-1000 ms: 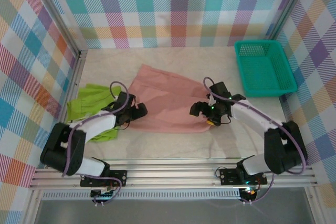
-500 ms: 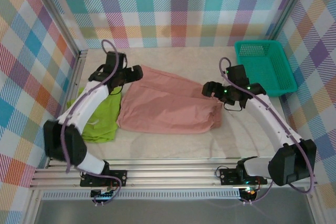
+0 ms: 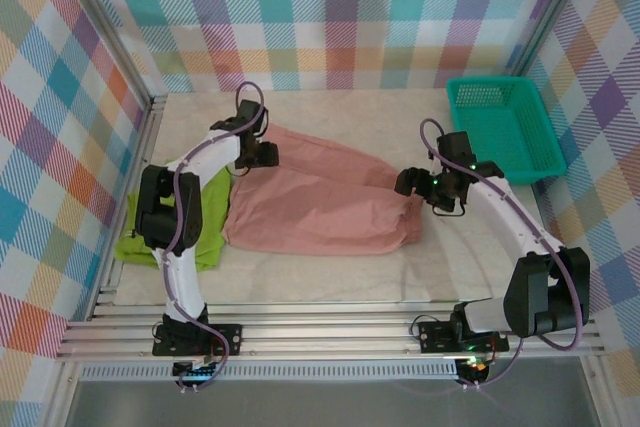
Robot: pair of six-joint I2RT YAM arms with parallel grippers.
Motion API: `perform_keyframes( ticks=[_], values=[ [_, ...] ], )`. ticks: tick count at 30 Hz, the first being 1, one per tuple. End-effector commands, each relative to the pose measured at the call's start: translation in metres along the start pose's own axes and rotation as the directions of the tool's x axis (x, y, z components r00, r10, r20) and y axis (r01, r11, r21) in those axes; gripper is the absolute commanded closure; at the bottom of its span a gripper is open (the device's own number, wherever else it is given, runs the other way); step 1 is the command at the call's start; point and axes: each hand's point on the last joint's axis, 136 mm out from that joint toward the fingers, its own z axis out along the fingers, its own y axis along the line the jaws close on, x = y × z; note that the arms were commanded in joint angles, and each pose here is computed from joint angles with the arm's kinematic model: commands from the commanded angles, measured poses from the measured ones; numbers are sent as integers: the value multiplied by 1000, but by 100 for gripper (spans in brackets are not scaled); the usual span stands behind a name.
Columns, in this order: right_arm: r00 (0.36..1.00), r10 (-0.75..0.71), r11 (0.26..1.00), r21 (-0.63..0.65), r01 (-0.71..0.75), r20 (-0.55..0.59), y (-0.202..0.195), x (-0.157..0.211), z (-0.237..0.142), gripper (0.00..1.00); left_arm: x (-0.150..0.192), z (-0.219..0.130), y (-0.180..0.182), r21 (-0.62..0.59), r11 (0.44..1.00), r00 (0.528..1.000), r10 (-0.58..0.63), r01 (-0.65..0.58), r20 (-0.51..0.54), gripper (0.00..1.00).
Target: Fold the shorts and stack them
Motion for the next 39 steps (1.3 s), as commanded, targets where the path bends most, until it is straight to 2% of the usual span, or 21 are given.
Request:
perform_keyframes(
  ticks=[1,7,11,21,31,34,39],
  values=[
    [1000,-23,999,-23,23,3,1,2,-2,11,-10,17,12,-44,999,1000,25,-25,-6,36],
    [1000,-23,999,-22,24,4,0,3,-1,11,-6,43,16,-62,998,999,21,-24,-49,42],
    [1000,-19,1000,-23,19,1,-1,3,2,12,-5,48,16,-58,998,998,16,-19,-54,52],
    [1000,-12,1000,-9,12,-14,-6,-1,15,12,-19,22,17,-37,999,1000,-14,14,1,100],
    [1000,-2,1000,-14,2,1,-2,-22,27,17,-32,-29,15,9,1000,996,-29,28,89,100],
    [1000,20,1000,-4,-21,-9,-6,-28,33,23,-31,-36,14,22,999,994,-35,33,102,100],
    [994,75,995,-54,-80,-81,-1,-13,46,27,-26,-32,12,34,999,996,-38,35,81,100]
  ],
)
